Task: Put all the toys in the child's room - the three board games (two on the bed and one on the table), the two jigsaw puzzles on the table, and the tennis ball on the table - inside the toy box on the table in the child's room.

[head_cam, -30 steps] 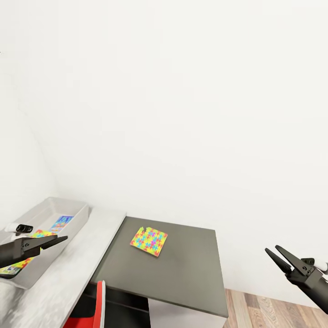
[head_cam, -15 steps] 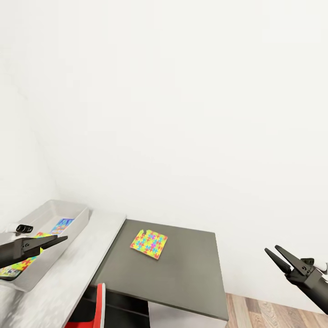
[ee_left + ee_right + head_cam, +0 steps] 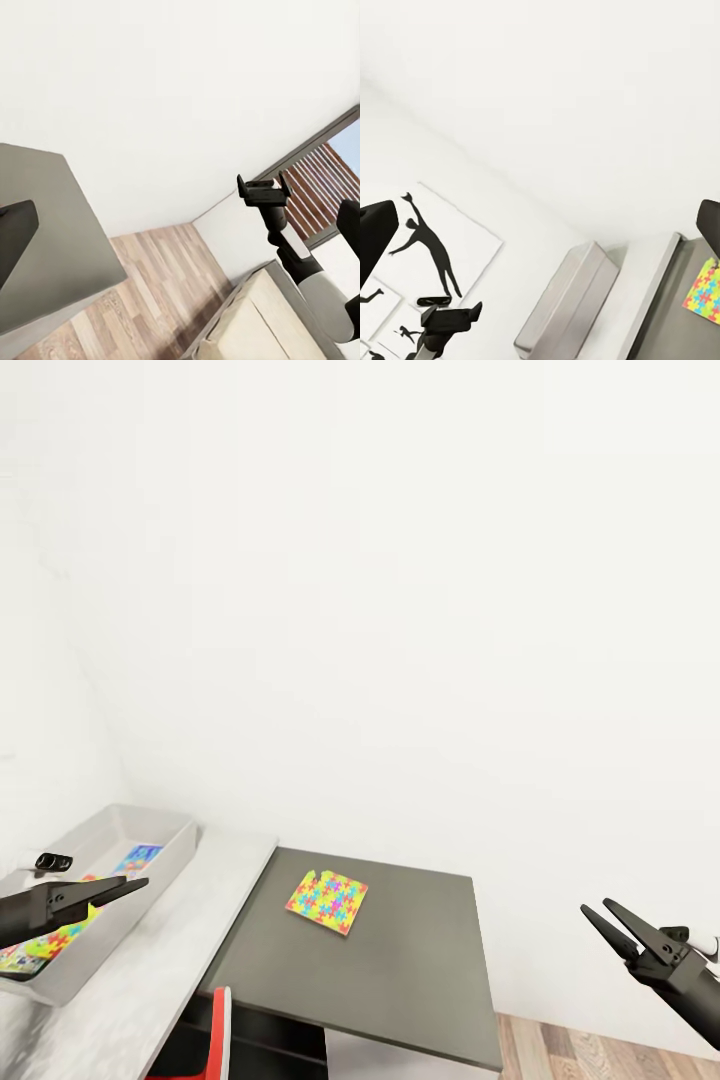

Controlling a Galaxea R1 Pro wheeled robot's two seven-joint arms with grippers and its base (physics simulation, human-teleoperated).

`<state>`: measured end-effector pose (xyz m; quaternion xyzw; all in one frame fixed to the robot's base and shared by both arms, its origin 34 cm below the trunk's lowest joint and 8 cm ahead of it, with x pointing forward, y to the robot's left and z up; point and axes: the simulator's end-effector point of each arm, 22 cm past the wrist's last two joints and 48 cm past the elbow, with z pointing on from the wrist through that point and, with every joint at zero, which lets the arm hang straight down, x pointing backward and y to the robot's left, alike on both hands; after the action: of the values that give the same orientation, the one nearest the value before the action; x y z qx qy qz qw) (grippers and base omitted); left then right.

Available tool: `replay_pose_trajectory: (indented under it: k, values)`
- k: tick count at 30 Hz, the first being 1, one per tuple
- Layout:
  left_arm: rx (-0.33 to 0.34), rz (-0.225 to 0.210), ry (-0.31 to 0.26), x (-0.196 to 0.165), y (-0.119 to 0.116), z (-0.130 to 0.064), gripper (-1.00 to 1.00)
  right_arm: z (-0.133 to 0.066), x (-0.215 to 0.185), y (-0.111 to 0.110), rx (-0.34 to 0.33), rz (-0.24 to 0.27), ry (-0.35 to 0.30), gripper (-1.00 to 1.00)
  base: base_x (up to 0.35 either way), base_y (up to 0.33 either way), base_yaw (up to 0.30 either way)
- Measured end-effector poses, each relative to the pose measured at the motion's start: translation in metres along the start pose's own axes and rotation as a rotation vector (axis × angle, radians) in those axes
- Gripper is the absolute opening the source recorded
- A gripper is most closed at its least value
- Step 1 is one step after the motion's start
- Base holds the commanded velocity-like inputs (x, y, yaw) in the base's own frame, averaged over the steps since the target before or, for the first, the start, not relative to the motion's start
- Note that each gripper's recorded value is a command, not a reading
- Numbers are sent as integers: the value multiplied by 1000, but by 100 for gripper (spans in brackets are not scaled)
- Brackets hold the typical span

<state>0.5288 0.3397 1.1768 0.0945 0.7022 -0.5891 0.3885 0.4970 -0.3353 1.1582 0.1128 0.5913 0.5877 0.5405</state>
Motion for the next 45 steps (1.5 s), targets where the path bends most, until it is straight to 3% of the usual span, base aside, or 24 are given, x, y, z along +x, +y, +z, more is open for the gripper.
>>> replay_pose_trajectory:
  k: [14, 45]
  values:
    - [5, 8, -2, -1, -4, 0, 100, 1, -4, 2, -2, -39, -21, 100, 0, 0, 0]
    - [7, 7, -3, -1, -4, 1, 100, 1, -4, 2, -1, -40, -19, 100, -11, -22, 0]
